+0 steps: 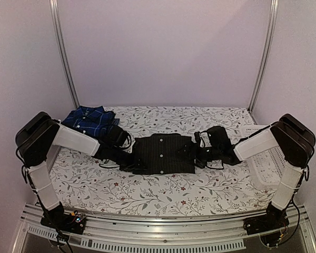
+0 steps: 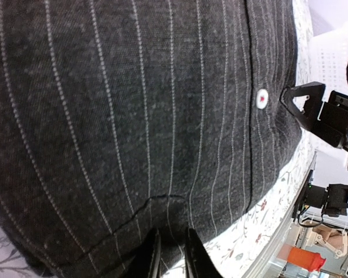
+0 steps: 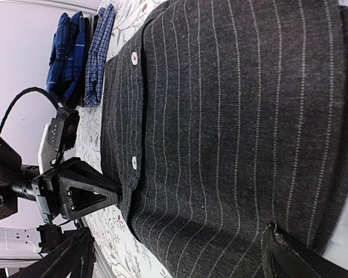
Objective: Fold and stack the long sleeve shirts
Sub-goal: Smooth out the square-folded shirt at the center of the board, then move the square-folded shirt to the center of the board.
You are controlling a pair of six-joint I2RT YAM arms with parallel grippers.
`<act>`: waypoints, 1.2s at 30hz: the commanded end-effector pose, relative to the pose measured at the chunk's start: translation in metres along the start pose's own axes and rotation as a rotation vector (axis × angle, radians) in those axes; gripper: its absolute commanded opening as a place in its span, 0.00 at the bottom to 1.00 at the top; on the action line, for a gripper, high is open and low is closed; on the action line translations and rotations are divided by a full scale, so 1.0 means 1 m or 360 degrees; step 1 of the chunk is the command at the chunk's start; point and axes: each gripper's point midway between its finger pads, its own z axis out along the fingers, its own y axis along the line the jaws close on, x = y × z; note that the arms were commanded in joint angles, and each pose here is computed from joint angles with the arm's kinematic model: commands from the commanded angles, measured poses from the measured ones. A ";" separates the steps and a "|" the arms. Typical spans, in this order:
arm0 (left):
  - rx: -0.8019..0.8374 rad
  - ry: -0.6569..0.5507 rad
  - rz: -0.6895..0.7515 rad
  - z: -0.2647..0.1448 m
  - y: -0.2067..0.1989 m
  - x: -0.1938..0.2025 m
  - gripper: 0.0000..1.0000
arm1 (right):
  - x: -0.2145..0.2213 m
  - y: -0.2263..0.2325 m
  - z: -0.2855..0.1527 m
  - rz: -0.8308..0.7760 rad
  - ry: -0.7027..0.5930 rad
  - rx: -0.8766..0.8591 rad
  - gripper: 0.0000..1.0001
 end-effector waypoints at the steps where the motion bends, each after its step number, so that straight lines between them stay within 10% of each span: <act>1: -0.0048 -0.0013 -0.0009 -0.018 -0.002 0.005 0.16 | -0.015 0.007 -0.019 -0.0031 -0.0087 0.0162 0.99; 15: -0.0422 -0.0406 -0.0031 -0.111 0.028 -0.033 0.21 | 0.004 0.131 0.054 -0.0449 0.0134 -0.0196 0.99; 24: -0.0666 -0.0598 -0.0154 -0.161 0.076 -0.055 0.22 | 0.035 0.086 0.113 -0.0327 0.0349 -0.0231 0.99; 36: -0.0765 -0.0641 -0.0203 -0.170 0.100 -0.061 0.24 | 0.034 0.033 0.090 -0.0182 0.0303 -0.0140 0.99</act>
